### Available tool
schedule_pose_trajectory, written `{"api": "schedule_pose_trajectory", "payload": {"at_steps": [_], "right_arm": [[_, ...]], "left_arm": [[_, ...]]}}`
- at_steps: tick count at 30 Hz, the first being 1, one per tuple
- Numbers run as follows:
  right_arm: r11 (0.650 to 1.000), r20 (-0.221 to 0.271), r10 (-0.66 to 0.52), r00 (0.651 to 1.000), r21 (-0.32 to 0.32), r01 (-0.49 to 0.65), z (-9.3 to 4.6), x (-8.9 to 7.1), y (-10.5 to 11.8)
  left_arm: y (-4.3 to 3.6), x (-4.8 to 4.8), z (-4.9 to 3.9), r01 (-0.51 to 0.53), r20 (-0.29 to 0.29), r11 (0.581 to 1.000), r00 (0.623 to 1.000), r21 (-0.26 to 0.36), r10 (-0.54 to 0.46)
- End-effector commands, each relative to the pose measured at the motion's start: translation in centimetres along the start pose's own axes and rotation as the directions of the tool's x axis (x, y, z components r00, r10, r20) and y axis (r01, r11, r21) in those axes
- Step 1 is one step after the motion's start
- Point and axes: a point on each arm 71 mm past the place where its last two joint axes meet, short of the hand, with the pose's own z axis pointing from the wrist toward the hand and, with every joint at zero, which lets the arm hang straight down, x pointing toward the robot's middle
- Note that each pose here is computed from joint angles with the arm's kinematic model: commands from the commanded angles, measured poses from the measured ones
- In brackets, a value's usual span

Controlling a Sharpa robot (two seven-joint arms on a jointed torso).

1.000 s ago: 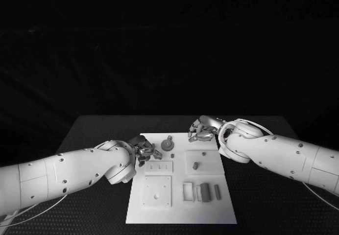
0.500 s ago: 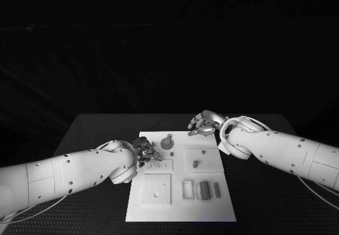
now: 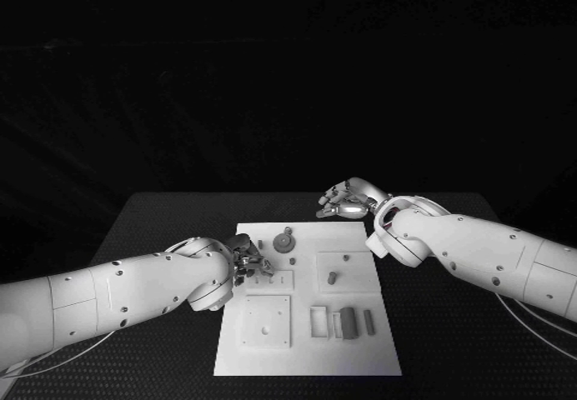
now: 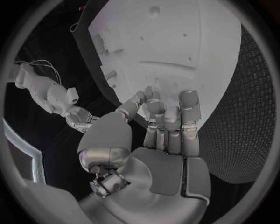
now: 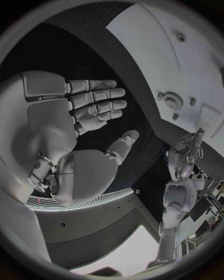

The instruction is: Assemble the parts on the task board

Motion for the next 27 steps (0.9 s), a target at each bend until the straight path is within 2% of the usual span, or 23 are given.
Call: {"api": "schedule_pose_trajectory", "payload": {"at_steps": [1, 4, 9, 20, 27], "right_arm": [[0.997, 0.045, 0.067, 0.997, -0.035, -0.065, 0.05, -0.35, 0.26], [0.996, 0.068, 0.082, 0.994, -0.038, -0.08, 0.04, -0.52, 0.26], [0.995, 0.079, 0.095, 0.992, -0.039, -0.092, -0.01, -0.56, 0.33], [0.994, 0.079, 0.105, 0.991, -0.039, -0.102, -0.09, -0.54, 0.38], [0.993, 0.079, 0.11, 0.991, -0.044, -0.107, -0.03, -0.42, 0.55]], "left_arm": [[0.12, 0.37, 0.08, -0.016, -0.017, 1.0, 1.0, -0.016, 0.015], [0.09, 0.61, 0.17, -0.013, -0.017, 1.0, 1.0, -0.017, 0.013], [0.09, 0.62, 0.36, -0.008, -0.006, 1.0, 1.0, -0.02, 0.008], [0.13, 0.51, 0.61, -0.016, 0.006, 1.0, 1.0, -0.02, 0.016], [0.0, 0.73, 0.74, -0.023, -0.007, 1.0, 1.0, -0.021, 0.023]]}}
